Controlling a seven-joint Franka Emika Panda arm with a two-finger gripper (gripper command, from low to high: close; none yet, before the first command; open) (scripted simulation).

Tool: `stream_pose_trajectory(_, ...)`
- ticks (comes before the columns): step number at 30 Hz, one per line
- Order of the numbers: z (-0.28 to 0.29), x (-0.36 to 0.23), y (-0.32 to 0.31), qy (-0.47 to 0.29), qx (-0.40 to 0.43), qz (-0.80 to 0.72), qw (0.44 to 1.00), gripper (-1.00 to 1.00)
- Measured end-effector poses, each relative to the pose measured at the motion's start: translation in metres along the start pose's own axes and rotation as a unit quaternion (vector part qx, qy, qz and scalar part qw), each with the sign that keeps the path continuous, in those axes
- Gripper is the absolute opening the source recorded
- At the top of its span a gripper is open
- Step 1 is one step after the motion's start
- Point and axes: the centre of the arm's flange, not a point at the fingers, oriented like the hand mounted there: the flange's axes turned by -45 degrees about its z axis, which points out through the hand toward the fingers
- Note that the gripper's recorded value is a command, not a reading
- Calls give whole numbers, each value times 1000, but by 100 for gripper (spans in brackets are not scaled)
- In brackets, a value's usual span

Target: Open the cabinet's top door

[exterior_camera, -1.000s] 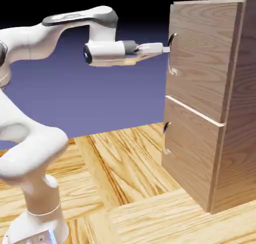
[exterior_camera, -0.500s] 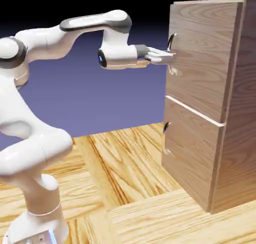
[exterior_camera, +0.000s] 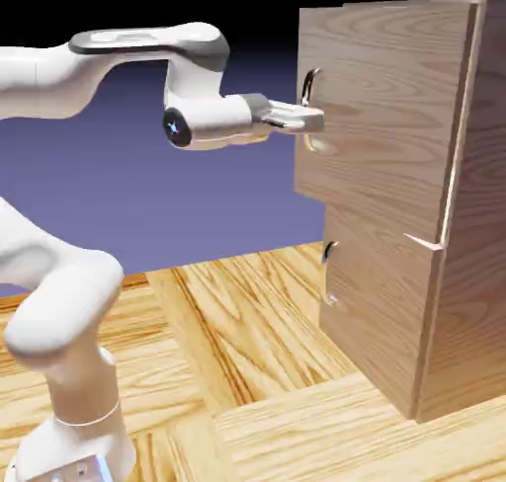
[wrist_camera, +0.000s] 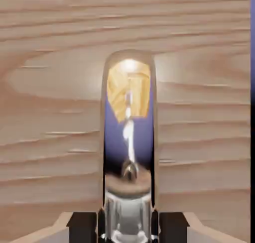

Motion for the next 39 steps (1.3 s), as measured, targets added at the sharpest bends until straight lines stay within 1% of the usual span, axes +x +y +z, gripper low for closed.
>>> stream_pose_trajectory(10, -65, 0, -42, 0, -117, -1, 993, -100)
stream_pose_trajectory(21, -124, 0, -105, 0, -245, 0, 970, -100)
stream_pose_trajectory(30, -159, 0, -169, 0, -350, 0, 937, -100)
stream_pose_trajectory(39, -181, 0, -246, 0, -462, 1, 887, -100)
